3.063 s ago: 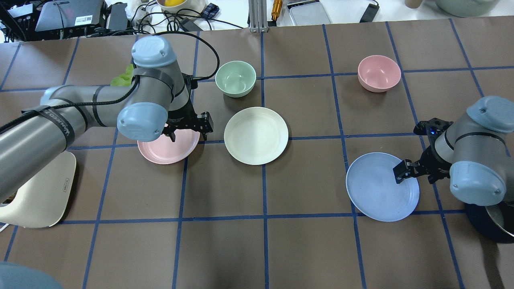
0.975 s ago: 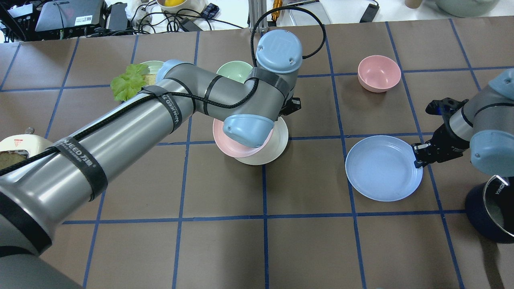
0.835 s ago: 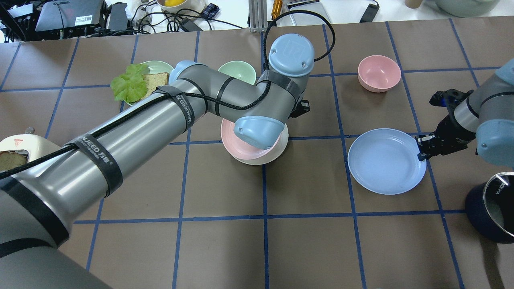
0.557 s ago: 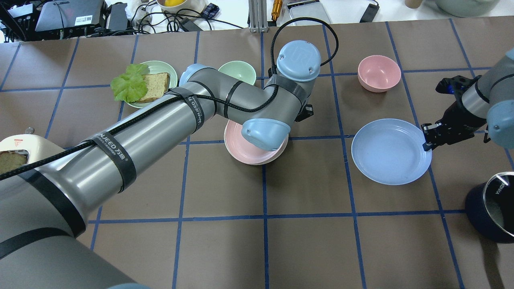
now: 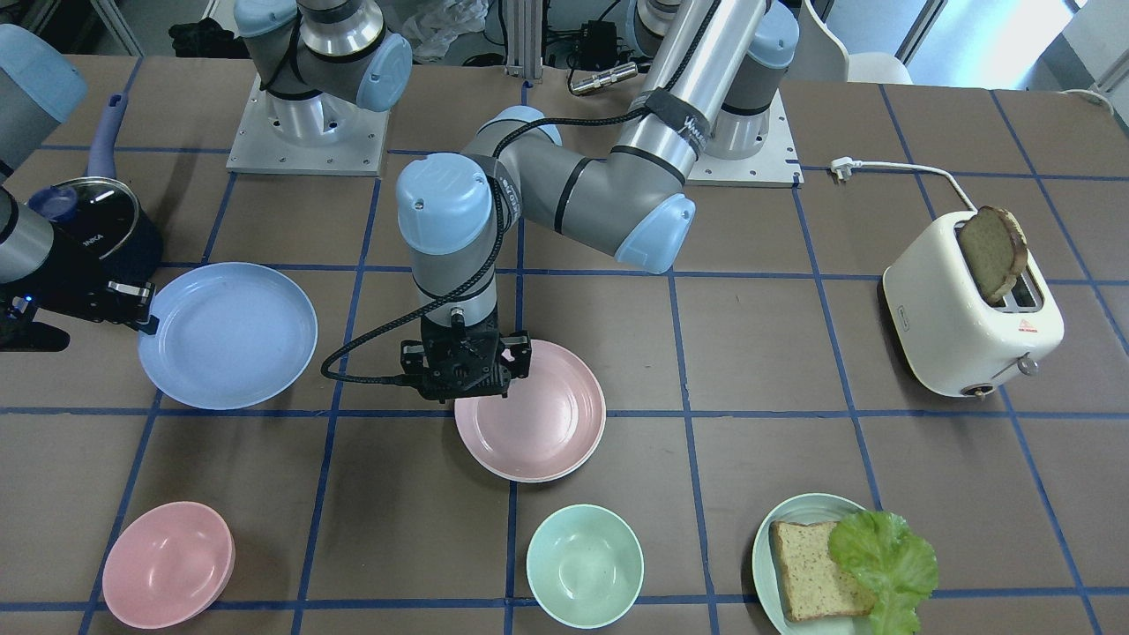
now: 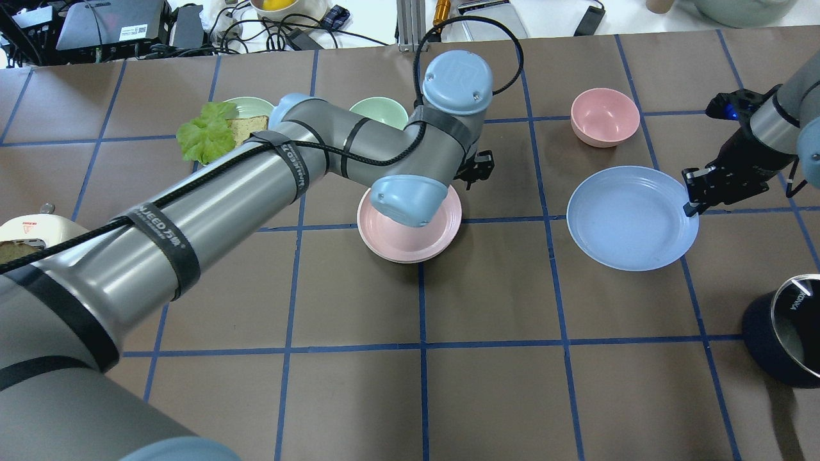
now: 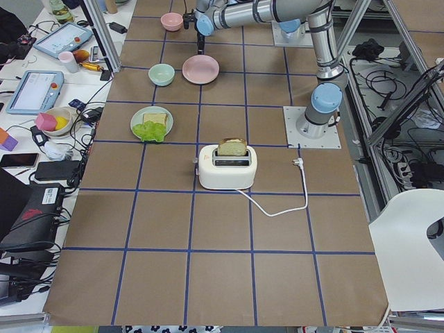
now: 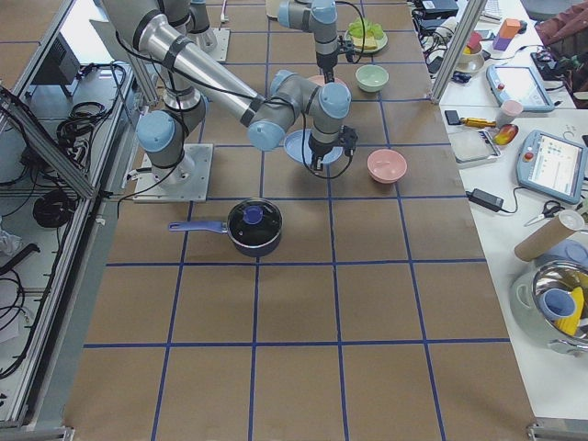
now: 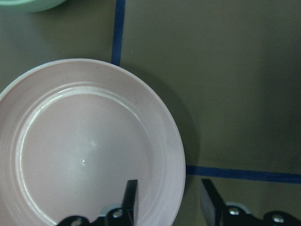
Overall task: Stack three plates with pink and blue
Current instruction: 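Carry the blue plate over the pink plate with the right gripper while the left withdraws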
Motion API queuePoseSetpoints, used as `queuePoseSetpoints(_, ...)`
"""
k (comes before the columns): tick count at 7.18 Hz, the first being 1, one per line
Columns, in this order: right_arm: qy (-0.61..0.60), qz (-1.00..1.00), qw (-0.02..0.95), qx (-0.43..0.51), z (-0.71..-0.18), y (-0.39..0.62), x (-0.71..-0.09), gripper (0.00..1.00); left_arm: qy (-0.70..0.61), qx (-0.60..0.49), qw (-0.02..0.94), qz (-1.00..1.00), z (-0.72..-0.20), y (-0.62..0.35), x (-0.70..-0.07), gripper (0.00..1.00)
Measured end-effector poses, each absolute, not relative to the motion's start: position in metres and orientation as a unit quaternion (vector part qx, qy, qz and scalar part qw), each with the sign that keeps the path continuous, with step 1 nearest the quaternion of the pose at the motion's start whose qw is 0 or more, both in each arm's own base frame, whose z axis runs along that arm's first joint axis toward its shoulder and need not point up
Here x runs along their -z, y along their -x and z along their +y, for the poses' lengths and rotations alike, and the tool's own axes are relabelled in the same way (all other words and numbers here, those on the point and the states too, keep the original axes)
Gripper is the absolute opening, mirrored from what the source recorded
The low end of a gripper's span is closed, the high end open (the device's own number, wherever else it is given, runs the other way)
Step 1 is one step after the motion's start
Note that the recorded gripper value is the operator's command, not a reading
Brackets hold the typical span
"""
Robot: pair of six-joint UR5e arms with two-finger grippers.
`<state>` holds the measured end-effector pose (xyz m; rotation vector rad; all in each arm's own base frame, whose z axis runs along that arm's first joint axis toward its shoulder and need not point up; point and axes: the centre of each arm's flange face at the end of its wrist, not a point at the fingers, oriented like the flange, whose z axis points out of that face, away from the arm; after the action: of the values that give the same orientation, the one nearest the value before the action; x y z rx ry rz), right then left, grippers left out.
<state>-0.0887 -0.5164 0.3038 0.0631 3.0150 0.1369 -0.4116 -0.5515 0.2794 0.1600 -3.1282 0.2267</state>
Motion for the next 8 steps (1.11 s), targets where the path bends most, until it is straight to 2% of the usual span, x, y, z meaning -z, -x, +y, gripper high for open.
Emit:
queuePoseSetpoints(3,-0.038,0.997,0.051,-0.045,-0.536,0.014,-0.305,0.0,-0.009,-0.007,-0.011,-1.0,-0.556,0.314,-0.356,1.0)
queuePoseSetpoints(5,-0.069,0.996,0.037,-0.029,-0.545,-0.06,-0.299,0.0,0.008,0.033,-0.01,-0.999,-0.527,0.257,-0.417,1.0)
queuePoseSetpoints(8,-0.114,0.993,0.033,-0.005,-0.53,-0.177,-0.297,0.0,0.018,0.034,0.001,-0.999,-0.474,0.208,-0.488,1.0)
